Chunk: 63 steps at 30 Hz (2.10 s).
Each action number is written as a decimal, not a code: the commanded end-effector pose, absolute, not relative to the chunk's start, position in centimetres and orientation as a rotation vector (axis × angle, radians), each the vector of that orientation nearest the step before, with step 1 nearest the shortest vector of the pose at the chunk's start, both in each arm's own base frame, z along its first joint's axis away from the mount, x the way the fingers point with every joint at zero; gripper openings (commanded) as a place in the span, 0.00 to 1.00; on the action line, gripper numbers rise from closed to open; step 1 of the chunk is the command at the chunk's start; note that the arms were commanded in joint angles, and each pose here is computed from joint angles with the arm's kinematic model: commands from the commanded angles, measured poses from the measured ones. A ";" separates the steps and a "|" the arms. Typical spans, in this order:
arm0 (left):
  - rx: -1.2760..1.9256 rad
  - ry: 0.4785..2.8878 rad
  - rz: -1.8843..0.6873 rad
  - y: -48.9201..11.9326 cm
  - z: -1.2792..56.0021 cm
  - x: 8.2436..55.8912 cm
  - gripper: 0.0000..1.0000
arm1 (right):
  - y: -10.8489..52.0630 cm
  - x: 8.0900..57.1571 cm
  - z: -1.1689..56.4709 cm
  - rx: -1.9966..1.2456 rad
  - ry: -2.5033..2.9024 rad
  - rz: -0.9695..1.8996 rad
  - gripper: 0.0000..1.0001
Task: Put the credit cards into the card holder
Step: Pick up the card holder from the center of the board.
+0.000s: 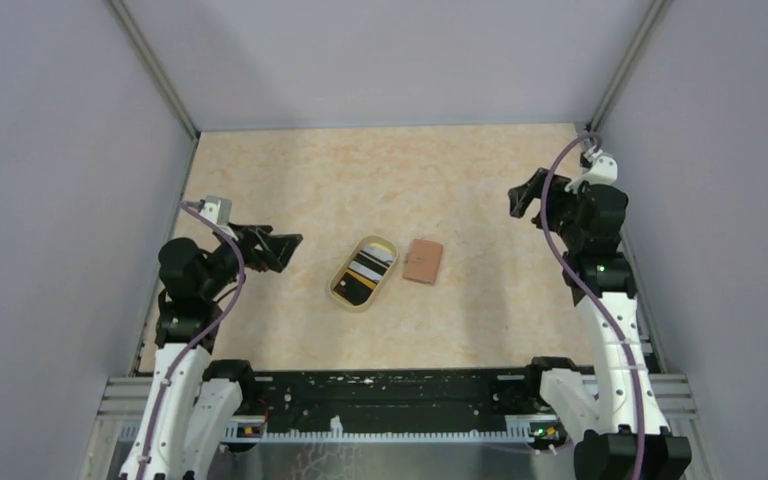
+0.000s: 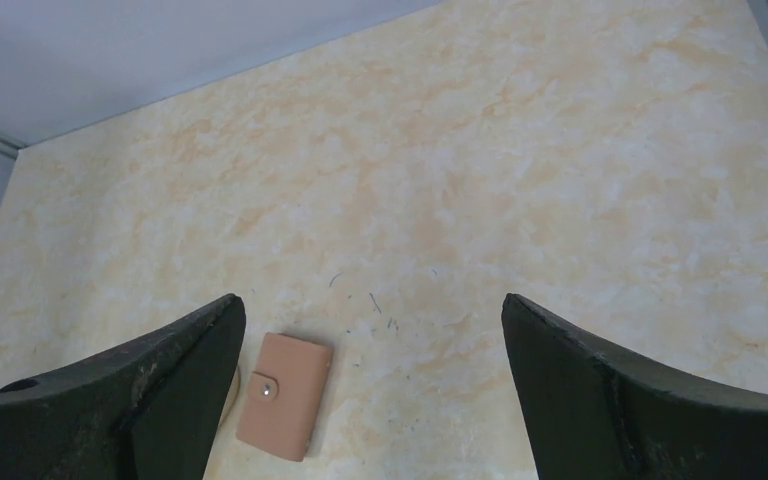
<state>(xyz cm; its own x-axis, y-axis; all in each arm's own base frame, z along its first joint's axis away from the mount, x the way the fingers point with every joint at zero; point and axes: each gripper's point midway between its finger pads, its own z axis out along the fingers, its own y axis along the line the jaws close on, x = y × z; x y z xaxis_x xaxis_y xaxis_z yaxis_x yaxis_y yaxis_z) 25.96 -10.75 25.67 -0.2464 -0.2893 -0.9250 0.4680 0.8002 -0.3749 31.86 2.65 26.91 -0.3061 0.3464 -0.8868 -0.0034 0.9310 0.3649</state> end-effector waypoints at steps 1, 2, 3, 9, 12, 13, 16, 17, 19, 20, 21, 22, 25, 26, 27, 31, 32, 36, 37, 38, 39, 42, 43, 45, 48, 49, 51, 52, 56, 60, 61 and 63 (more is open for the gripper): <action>0.221 1.648 -0.816 -12.3 26.4 25.0 0.99 | 2.6 31.4 30.3 0.190 1.714 0.347 0.99; 0.230 1.637 -0.825 -12.5 26.6 25.0 0.99 | 2.8 31.2 30.3 0.159 1.702 0.350 0.99; 0.238 1.634 -0.835 -12.6 26.6 25.0 0.99 | 3.4 30.9 30.2 0.105 1.687 0.362 0.99; 0.273 1.684 -0.918 -13.7 25.5 25.1 0.99 | 10.8 27.1 27.8 -0.585 1.554 0.478 0.99; 0.332 1.682 -0.994 -14.6 25.6 24.4 0.99 | 12.7 25.2 25.7 -0.795 1.548 0.530 0.99; 0.350 1.676 -1.020 -14.9 25.7 24.2 0.99 | 13.0 25.0 25.4 -0.820 1.549 0.542 0.99; 0.390 1.665 -1.088 -15.6 25.8 23.5 0.99 | 13.0 25.0 25.1 -0.811 1.569 0.556 0.99; 0.394 1.663 -1.098 -15.7 25.8 23.4 0.99 | 12.9 25.1 25.2 -0.806 1.572 0.549 0.99; 0.411 1.654 -1.123 -16.0 26.0 23.0 0.99 | 12.8 25.0 25.5 -0.802 1.577 0.542 0.99; 0.421 1.646 -1.137 -16.1 26.1 22.8 0.99 | 12.8 25.0 25.5 -0.805 1.581 0.541 0.99; 0.430 1.639 -1.150 -16.2 26.2 22.6 0.99 | 12.8 24.8 25.5 -0.818 1.582 0.541 0.99; 0.437 1.632 -1.161 -16.4 26.3 22.4 0.99 | 12.9 24.7 25.5 -0.836 1.583 0.543 0.99; 0.447 1.625 -1.181 -16.6 26.4 22.1 0.98 | 12.9 24.5 24.9 -0.881 1.604 0.545 0.99; 0.452 1.622 -1.189 -16.6 26.5 21.9 0.98 | 12.8 24.6 24.6 -0.880 1.618 0.539 0.99; 0.457 1.618 -1.192 -16.7 26.6 21.8 0.98 | 12.6 24.8 24.4 -0.875 1.629 0.526 0.99; 0.467 1.598 -1.190 -16.8 26.9 21.4 0.98 | 12.1 25.3 23.9 -0.859 1.648 0.490 0.98; 0.467 1.599 -1.192 -16.8 26.9 21.4 0.98 | 12.1 25.3 23.9 -0.860 1.642 0.491 0.97; 0.469 1.604 -1.204 -17.0 26.8 21.3 0.97 | 12.7 24.5 24.0 -0.888 1.591 0.512 0.97; 0.469 1.606 -1.206 -17.1 26.7 21.3 0.97 | 12.8 24.3 24.1 -0.898 1.574 0.511 0.97; 0.470 1.605 -1.206 -17.2 26.7 21.2 0.97 | 12.8 24.2 24.2 -0.902 1.563 0.506 0.98; 0.466 1.607 -1.205 -17.2 26.7 21.2 0.97 | 12.7 24.2 24.2 -0.904 1.561 0.501 0.99; 0.460 1.613 -1.205 -17.2 26.5 21.3 0.97 | 12.1 24.6 23.8 -0.903 1.602 0.487 0.99; 0.458 1.617 -1.206 -17.2 26.5 21.3 0.97 | 11.7 24.9 23.6 -0.889 1.629 0.483 0.99; 0.444 1.628 -1.197 -17.2 26.3 21.6 0.96 | 11.3 25.5 23.0 -0.869 1.676 0.473 0.98; 0.417 1.664 -1.159 -17.1 25.6 22.3 0.94 | 11.1 25.9 22.4 -0.862 1.705 0.470 0.97; 0.405 1.682 -1.133 -17.0 25.4 22.6 0.93 | 11.1 25.8 22.4 -0.863 1.708 0.475 0.97; 0.396 1.718 -1.082 -17.3 24.9 23.0 0.92 | 11.2 25.7 22.4 -0.867 1.704 0.483 0.96; 0.382 1.747 -1.060 -17.4 24.4 23.2 0.91 | 11.3 25.7 22.4 -0.869 1.702 0.486 0.96; 0.304 1.874 -1.044 -19.1 22.5 22.6 0.86 | 11.5 25.6 22.0 -0.876 1.707 0.506 0.94; 0.244 1.924 -0.964 -20.7 20.7 22.7 0.84 | 13.7 25.3 20.6 -0.884 1.717 0.641 0.89; 0.243 1.937 -0.939 -21.1 20.2 22.7 0.84 | 14.7 25.4 20.0 -0.886 1.725 0.692 0.88; 0.254 1.949 -0.927 -22.1 19.5 22.7 0.84 | 16.0 26.5 19.0 -0.810 1.782 0.757 0.87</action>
